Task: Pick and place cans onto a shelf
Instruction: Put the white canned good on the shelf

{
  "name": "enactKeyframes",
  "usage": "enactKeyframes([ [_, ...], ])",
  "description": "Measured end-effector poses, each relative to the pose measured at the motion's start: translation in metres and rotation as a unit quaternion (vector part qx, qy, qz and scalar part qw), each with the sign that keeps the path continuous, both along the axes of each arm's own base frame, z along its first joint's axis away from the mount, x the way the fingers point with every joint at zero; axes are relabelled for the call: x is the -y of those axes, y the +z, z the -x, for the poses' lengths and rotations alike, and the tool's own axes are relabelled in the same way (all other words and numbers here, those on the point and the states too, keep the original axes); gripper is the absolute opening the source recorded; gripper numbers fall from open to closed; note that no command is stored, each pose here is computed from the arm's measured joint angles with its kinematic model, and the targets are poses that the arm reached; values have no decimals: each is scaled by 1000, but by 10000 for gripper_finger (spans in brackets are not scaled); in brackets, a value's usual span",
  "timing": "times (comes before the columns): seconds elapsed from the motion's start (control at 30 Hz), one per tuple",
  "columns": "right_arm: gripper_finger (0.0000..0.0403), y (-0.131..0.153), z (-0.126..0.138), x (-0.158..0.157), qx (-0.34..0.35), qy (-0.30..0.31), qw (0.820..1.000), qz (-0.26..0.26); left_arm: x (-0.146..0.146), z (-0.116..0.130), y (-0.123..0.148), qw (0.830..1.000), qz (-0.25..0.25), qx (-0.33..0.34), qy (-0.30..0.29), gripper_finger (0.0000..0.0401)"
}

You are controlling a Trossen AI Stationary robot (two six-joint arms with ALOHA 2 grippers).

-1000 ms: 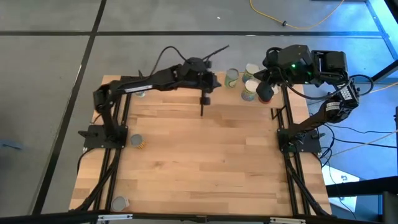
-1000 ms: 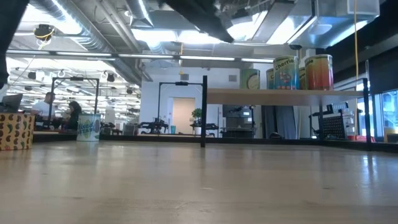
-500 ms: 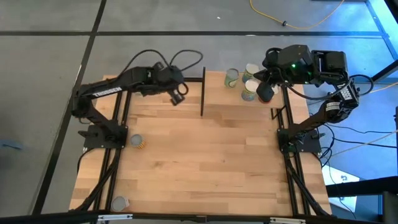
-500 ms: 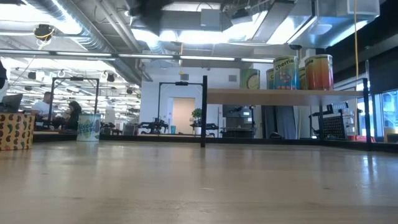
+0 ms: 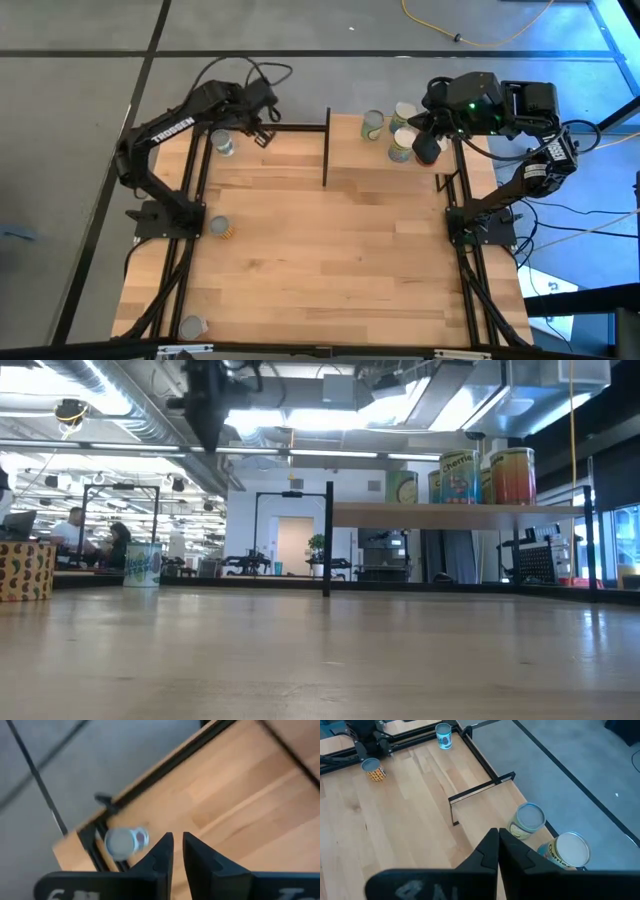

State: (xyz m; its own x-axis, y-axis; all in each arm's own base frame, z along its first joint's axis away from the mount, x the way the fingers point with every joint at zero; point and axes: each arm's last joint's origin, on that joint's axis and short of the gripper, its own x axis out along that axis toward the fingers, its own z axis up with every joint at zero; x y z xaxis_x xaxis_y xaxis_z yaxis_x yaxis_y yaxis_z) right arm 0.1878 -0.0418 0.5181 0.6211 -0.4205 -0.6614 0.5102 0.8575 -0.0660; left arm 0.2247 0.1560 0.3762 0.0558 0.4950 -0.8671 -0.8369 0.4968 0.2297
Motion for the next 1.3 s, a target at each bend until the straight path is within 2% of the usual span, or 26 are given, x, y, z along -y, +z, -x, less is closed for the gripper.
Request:
enactKeyframes([
  [0.2,10,0,0,0,0,0,1000,0,-31,13,-17,995,50,-26,85,49],
  [0.4,10,0,0,-1,-4,20,1000,-2,-67,15,-45,983,113,-41,141,50],
  [0.7,10,-1,-3,1,-6,1,1000,5,-110,20,-95,957,180,-115,194,51],
  [1.0,10,-2,-4,1,-4,-5,1000,1,-128,26,-126,933,230,-154,228,51],
  [1.17,10,-2,-4,1,-4,-5,1000,1,-127,39,-142,919,233,-207,241,51],
  [1.3,10,-2,-4,1,-4,-5,1000,1,-126,46,-155,910,250,-216,249,51],
])
